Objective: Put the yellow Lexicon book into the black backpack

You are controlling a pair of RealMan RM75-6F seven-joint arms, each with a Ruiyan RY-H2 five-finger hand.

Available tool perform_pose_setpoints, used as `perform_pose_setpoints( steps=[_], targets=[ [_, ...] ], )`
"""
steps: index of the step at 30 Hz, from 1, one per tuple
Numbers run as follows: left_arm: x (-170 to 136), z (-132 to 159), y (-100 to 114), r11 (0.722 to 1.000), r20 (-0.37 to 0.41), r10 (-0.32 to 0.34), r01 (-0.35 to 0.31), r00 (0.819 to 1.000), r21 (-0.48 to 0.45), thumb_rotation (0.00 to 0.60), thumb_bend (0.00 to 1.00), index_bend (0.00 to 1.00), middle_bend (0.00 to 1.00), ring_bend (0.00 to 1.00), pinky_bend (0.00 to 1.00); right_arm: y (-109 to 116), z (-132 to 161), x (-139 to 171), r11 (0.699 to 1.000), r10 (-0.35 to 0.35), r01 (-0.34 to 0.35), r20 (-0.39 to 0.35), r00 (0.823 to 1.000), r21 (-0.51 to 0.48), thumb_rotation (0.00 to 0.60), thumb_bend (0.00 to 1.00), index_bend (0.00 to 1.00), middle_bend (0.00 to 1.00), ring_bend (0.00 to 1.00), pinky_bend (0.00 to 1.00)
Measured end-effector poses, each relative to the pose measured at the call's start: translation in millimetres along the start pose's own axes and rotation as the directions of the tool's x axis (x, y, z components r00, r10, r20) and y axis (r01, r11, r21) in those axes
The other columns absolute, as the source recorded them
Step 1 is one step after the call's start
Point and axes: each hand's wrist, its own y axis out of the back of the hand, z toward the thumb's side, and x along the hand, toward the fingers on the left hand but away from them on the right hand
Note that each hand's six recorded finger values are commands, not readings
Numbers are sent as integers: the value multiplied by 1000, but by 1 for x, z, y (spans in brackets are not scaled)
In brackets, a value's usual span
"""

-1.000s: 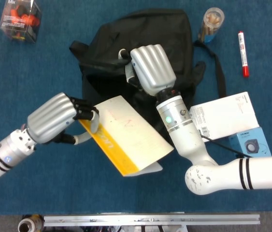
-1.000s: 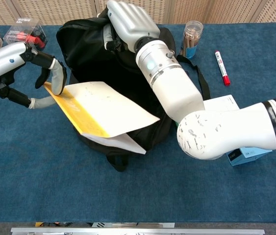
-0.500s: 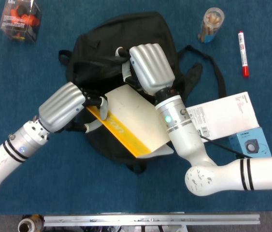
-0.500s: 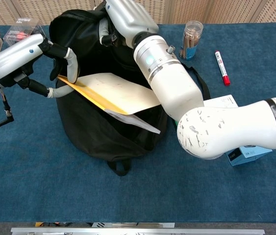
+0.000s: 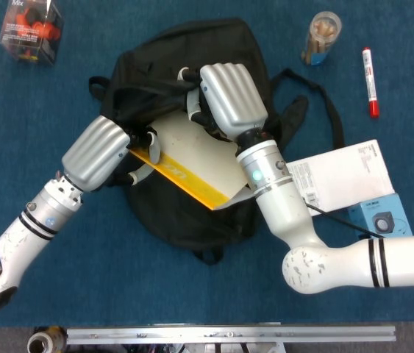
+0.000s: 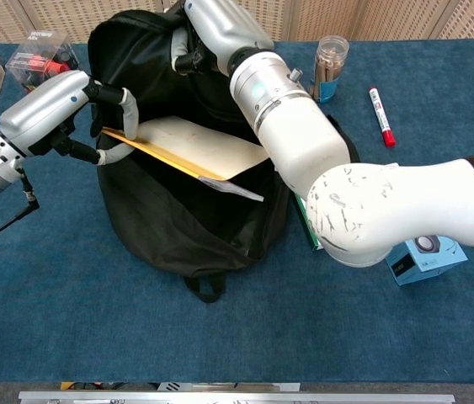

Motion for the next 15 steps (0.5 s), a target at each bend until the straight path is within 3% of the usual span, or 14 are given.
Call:
perform_pose_setpoints(
  steps=[9,15],
  targets=[
    [-11,-16,4,977,-90,106,-87,990,192,600,403,616,604,514,663,0,-2,-1,1000,11,-11,18,1000,-6,600,823,703,614,617,806],
    [-24,-15,1,963,-149,158,-119,976,243,600,403,616,605,514,664,-1,0,-2,1000,11,-10,21,1000,-23,600,822,703,614,617,806]
  ],
)
